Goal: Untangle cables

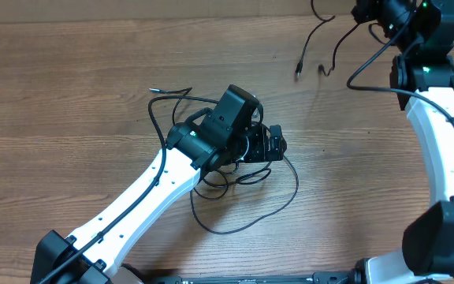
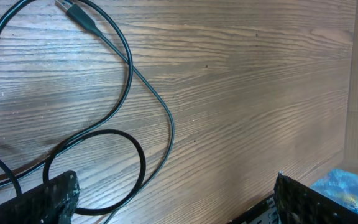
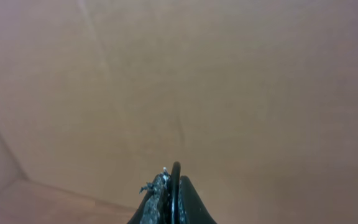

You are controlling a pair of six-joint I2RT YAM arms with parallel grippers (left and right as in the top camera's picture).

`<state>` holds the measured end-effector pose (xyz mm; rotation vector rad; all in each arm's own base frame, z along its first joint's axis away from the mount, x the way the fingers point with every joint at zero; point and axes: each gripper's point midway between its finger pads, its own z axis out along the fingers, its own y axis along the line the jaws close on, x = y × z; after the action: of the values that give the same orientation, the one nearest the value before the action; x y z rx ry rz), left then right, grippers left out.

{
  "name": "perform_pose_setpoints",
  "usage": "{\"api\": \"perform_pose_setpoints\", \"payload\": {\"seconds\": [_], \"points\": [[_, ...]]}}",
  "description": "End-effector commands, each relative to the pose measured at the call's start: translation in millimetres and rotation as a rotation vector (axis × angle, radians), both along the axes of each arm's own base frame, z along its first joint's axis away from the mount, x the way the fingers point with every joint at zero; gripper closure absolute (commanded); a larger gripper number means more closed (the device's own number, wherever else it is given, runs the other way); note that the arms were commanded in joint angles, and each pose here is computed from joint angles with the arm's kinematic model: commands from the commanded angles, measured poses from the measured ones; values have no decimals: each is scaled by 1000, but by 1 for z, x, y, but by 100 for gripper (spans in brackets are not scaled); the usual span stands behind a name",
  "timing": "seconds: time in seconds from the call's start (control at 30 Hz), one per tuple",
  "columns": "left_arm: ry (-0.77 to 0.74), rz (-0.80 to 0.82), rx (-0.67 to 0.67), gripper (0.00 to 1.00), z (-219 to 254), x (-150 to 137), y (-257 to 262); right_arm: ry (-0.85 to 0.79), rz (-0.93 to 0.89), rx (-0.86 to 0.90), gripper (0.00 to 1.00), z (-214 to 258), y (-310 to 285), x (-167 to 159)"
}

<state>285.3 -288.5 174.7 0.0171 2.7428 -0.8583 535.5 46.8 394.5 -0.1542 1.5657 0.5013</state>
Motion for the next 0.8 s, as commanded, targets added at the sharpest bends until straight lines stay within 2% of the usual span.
{"api": "perform_pose_setpoints", "payload": {"seconds": [0.0, 0.37, 0.77], "points": [[-29, -8, 5, 0, 4, 5, 0, -23, -40, -4, 96, -3, -16, 15], [-29, -8, 5, 0, 4, 5, 0, 13, -220, 0, 96, -52, -72, 53], [-29, -8, 5, 0, 4, 5, 0, 99, -427, 14, 96, -102, -187, 56]]}}
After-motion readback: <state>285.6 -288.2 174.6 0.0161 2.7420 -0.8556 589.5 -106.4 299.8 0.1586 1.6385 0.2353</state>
